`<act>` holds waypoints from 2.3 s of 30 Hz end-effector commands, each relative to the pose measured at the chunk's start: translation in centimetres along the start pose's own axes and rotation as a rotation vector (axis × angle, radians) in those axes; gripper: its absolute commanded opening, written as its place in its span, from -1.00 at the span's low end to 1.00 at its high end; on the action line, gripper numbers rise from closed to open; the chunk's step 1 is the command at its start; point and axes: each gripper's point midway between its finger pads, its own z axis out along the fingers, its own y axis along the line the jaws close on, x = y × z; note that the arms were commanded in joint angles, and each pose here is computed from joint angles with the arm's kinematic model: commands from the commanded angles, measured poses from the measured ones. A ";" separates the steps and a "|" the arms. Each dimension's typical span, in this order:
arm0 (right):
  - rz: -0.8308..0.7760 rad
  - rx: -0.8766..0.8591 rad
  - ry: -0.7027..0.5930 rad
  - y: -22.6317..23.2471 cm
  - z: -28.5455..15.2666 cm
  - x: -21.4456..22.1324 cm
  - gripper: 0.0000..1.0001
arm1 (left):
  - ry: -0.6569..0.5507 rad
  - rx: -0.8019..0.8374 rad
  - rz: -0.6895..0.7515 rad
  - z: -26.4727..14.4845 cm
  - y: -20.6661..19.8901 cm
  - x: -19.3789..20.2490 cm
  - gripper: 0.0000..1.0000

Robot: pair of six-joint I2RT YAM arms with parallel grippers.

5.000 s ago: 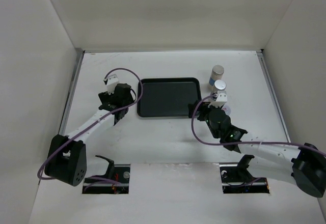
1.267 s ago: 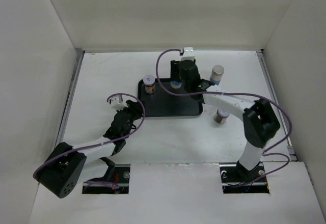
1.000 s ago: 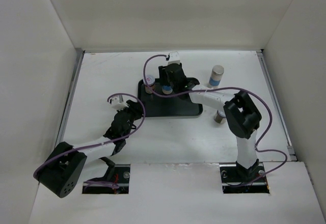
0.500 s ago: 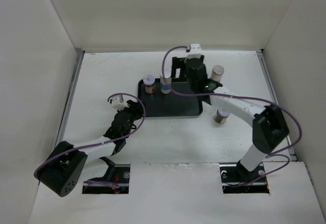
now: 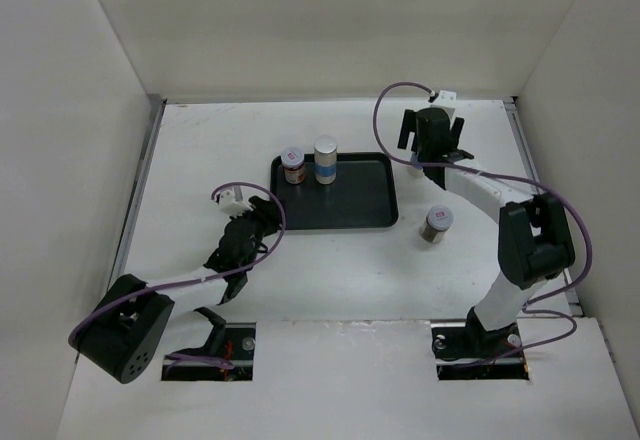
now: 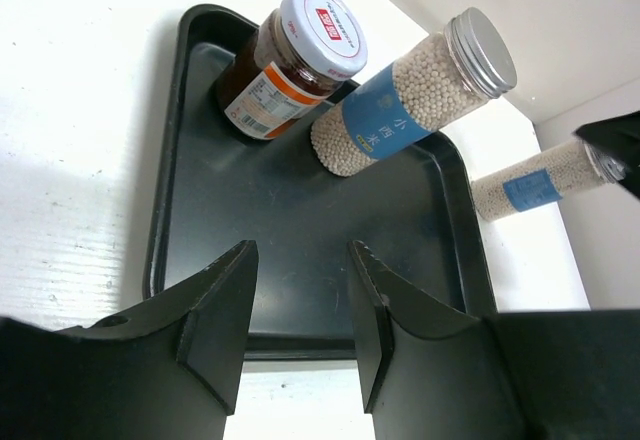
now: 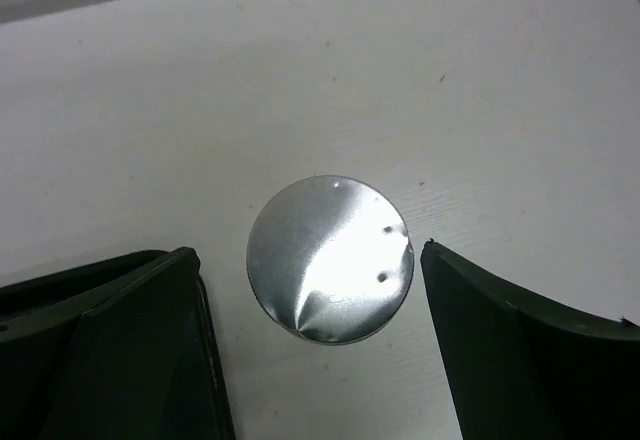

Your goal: Organize the condiment bottles

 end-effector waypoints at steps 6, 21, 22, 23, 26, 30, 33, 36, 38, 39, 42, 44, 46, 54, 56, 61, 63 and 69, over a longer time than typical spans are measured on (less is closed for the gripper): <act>0.056 -0.003 -0.055 0.2 2.0 -1.7 0.45 | -0.038 0.051 -0.030 0.2 -1.3 -1.1 -0.22; 0.081 -0.279 -0.231 10.2 -8.0 -4.6 0.06 | -0.030 0.054 -0.017 0.4 -1.5 -0.8 -0.18; 0.077 -0.293 -0.227 11.0 -8.0 -4.2 0.06 | -0.024 0.055 -0.017 0.5 -1.6 -0.7 -0.18; 0.073 -0.311 -0.223 11.9 -8.1 -3.8 0.07 | -0.023 0.058 -0.024 0.5 -1.6 -0.7 -0.18; 0.044 -0.349 -0.192 14.3 -7.6 -1.9 0.08 | -0.032 0.068 -0.021 0.3 -1.8 -1.0 -0.17; 0.025 -0.351 -0.163 15.6 -6.5 0.0 0.20 | -0.021 0.058 -0.027 0.5 -1.5 -0.7 -0.17; 0.004 -0.355 -0.155 16.1 -6.7 0.9 0.65 | -0.026 0.070 -0.022 0.2 -1.8 -0.8 -0.17; 0.013 -0.359 -0.175 15.6 -8.0 0.0 0.95 | -0.017 0.063 -0.024 0.5 -1.7 -0.5 -0.17; 0.041 -0.366 -0.201 14.7 -9.4 -1.4 1.00 | -0.014 0.065 -0.029 0.4 -1.7 -0.5 -0.17; 0.055 -0.366 -0.214 13.9 -10.2 -1.9 1.00 | -0.019 0.070 -0.032 0.4 -1.8 -0.7 -0.17; 0.103 -0.284 -0.255 9.5 -12.4 -2.7 1.00 | -0.027 0.064 -0.022 0.3 -1.7 -0.8 -0.16; 0.157 -0.170 -0.270 4.9 -13.3 -1.8 1.00 | -0.026 0.057 -0.030 0.5 -1.4 -0.8 -0.16; 0.173 -0.059 -0.250 0.5 -13.6 0.2 1.00 | -0.027 0.062 -0.033 0.4 -1.5 -0.9 -0.16; 0.157 0.152 0.005 -8.1 -14.5 11.0 1.00 | -0.002 0.083 -0.033 0.5 -2.2 0.0 -0.13; 0.172 0.127 0.036 -8.0 -14.3 11.9 1.00 | 0.004 0.081 -0.030 0.6 -2.2 0.3 -0.13; 0.206 0.060 0.109 -6.4 -13.3 13.7 1.00 | 0.006 0.088 -0.032 0.5 -2.4 0.2 -0.12; 0.212 0.038 0.130 -5.8 -13.0 14.3 1.00 | 0.007 0.084 -0.027 0.6 -2.4 0.3 -0.11; 0.201 0.068 0.087 -5.8 -12.3 13.1 0.29 | -0.002 0.091 -0.022 0.5 -2.5 0.0 0.17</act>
